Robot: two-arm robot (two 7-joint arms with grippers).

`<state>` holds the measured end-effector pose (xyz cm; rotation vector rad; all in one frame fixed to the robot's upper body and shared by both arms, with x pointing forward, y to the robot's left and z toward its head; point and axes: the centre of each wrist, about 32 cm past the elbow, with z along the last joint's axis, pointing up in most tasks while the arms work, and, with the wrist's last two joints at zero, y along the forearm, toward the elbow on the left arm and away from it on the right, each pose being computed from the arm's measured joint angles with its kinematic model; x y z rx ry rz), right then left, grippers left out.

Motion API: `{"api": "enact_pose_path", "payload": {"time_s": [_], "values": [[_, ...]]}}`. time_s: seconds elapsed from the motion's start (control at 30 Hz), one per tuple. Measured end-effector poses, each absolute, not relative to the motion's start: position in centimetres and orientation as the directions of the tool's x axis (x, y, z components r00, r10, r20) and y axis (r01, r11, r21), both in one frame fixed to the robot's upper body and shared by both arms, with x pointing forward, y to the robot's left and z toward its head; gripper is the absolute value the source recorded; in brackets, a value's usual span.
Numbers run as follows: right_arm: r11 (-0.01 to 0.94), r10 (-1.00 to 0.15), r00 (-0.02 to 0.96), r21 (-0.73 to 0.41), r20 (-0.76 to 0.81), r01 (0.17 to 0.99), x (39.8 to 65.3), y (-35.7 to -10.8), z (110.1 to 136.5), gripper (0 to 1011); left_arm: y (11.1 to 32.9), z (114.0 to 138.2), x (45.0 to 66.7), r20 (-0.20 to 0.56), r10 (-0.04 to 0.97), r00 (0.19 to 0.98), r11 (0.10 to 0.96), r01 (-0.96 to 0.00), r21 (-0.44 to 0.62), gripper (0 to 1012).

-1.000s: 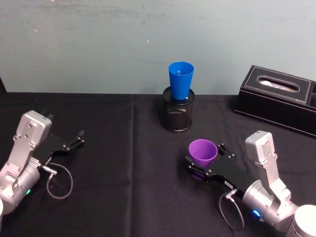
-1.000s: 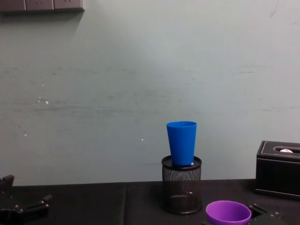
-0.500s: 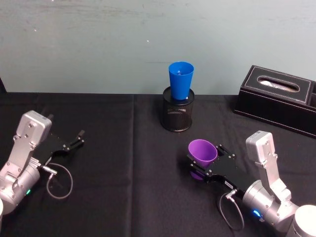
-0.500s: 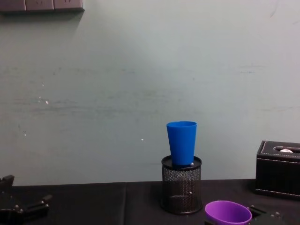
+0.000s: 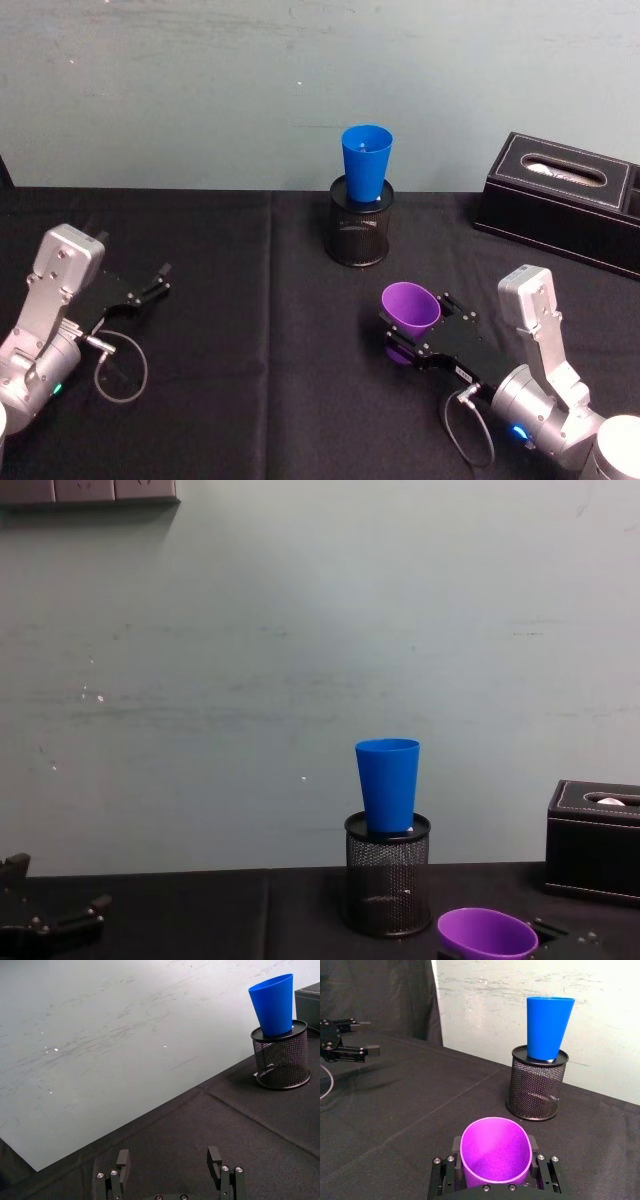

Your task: Pick up one cup with a gripper and tap it against the other cup.

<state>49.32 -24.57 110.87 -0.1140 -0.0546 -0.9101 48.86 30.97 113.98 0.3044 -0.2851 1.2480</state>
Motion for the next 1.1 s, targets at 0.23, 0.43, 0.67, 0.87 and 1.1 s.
{"api": "enact_pose_path", "payload": {"time_s": [0.23, 0.43, 0.67, 0.87, 1.1], "values": [[0.618, -0.778, 0.620, -0.058, 0.100, 0.784, 49.4, -24.7, 111.1, 734, 31.0, 114.0, 48.9, 0.374, 0.880, 0.292, 0.287, -0.955, 0.070, 1012], [0.628, -0.771, 0.629, -0.046, 0.102, 0.777, 49.5, -24.8, 111.5, 733, 31.0, 114.0, 48.9, 0.374, 0.880, 0.292, 0.287, -0.955, 0.070, 1011], [0.632, -0.769, 0.631, -0.026, 0.105, 0.775, 49.5, -25.0, 112.4, 733, 31.0, 114.0, 48.9, 0.374, 0.880, 0.292, 0.287, -0.955, 0.070, 1011], [0.634, -0.767, 0.630, -0.006, 0.119, 0.773, 49.3, -25.2, 113.3, 734, 31.0, 114.0, 48.9, 0.374, 0.880, 0.292, 0.287, -0.955, 0.070, 1011], [0.623, -0.779, 0.616, 0.026, 0.118, 0.782, 49.4, -25.5, 114.2, 733, 31.0, 114.0, 48.9, 0.374, 0.880, 0.292, 0.287, -0.955, 0.070, 1012]]}}
